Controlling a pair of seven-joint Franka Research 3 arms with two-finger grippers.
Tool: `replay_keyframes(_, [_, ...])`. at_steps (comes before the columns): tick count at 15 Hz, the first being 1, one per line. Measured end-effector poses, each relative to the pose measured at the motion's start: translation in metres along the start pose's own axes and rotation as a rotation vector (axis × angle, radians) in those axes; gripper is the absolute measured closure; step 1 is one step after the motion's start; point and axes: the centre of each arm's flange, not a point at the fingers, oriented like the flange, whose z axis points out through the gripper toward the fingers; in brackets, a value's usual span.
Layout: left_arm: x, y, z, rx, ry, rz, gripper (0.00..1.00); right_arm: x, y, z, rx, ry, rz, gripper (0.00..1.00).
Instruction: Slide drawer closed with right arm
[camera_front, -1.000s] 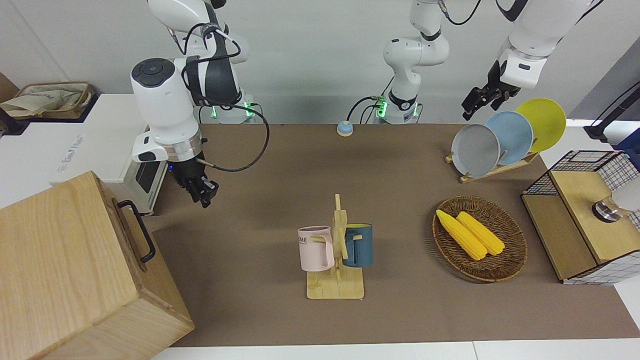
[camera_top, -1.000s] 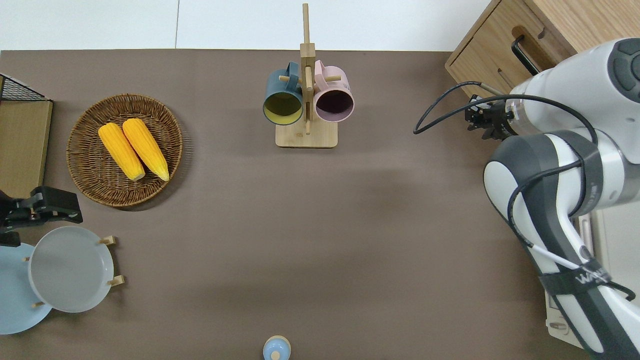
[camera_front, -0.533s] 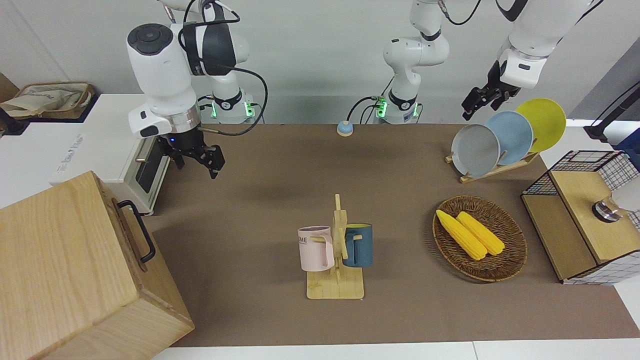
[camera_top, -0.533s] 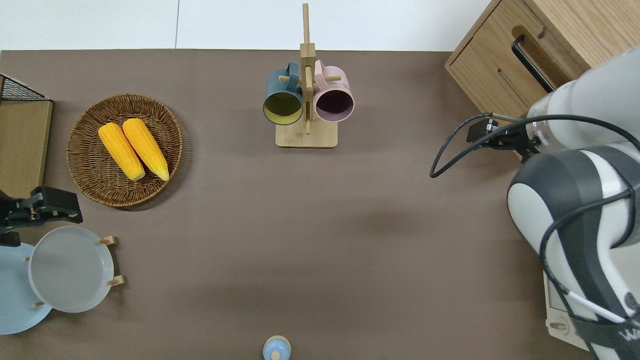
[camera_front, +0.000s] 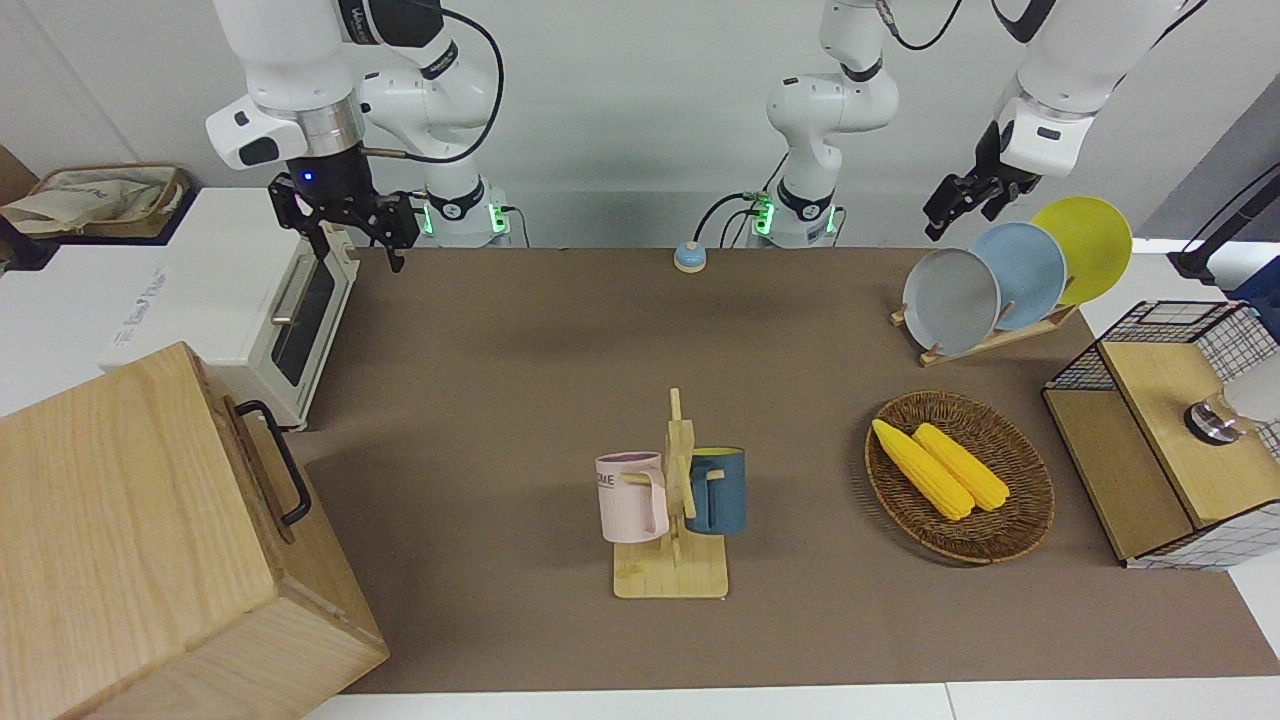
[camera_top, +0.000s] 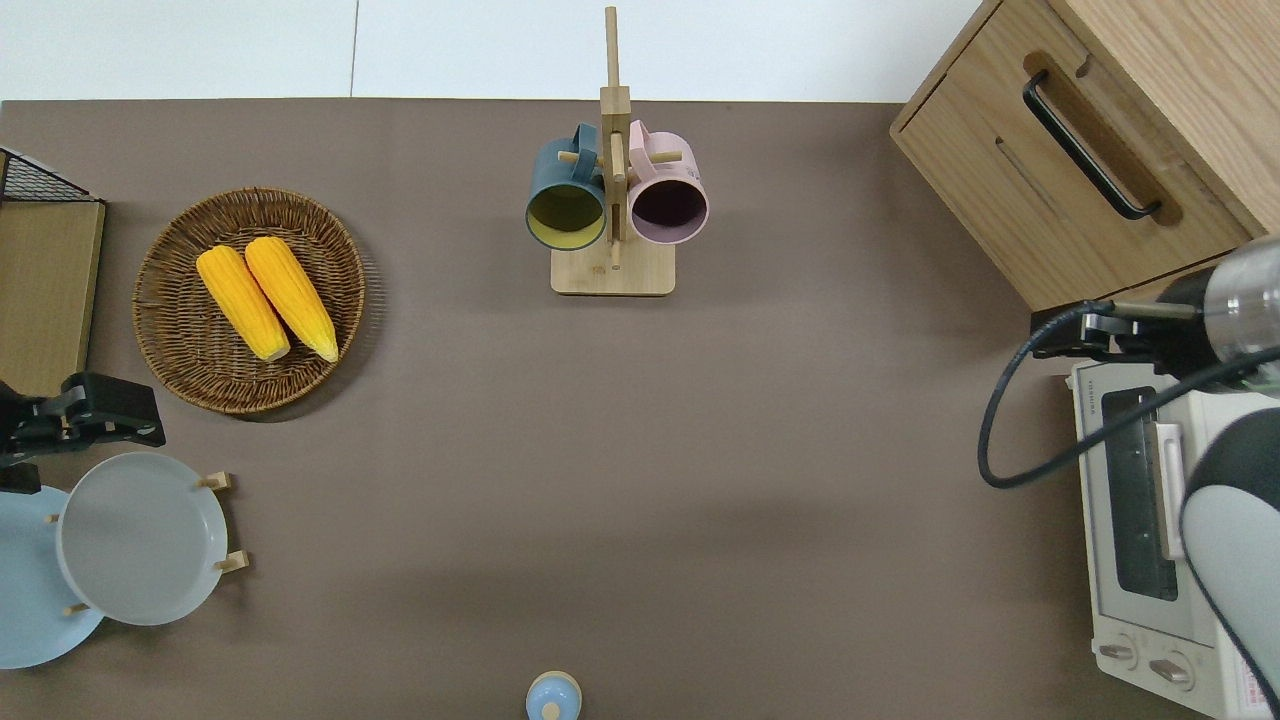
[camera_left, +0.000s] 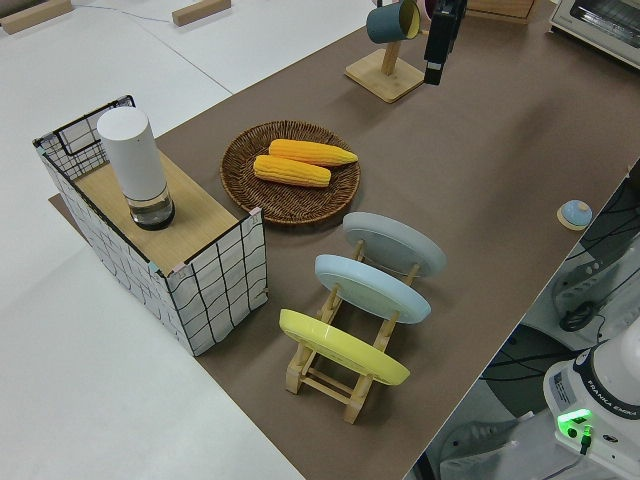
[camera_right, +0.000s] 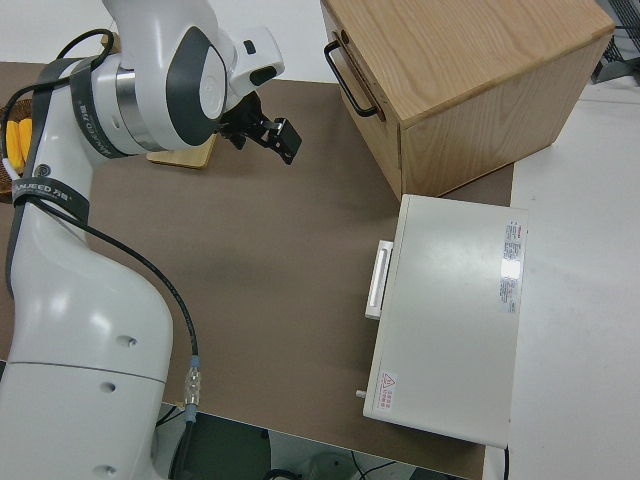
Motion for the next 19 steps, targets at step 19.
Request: replay_keyframes(19, [0.000,0.000,0.000,0.000,0.000,0.000,0.00,-0.014,0.020,-0.032,0.061,0.017,-0.022,0.02])
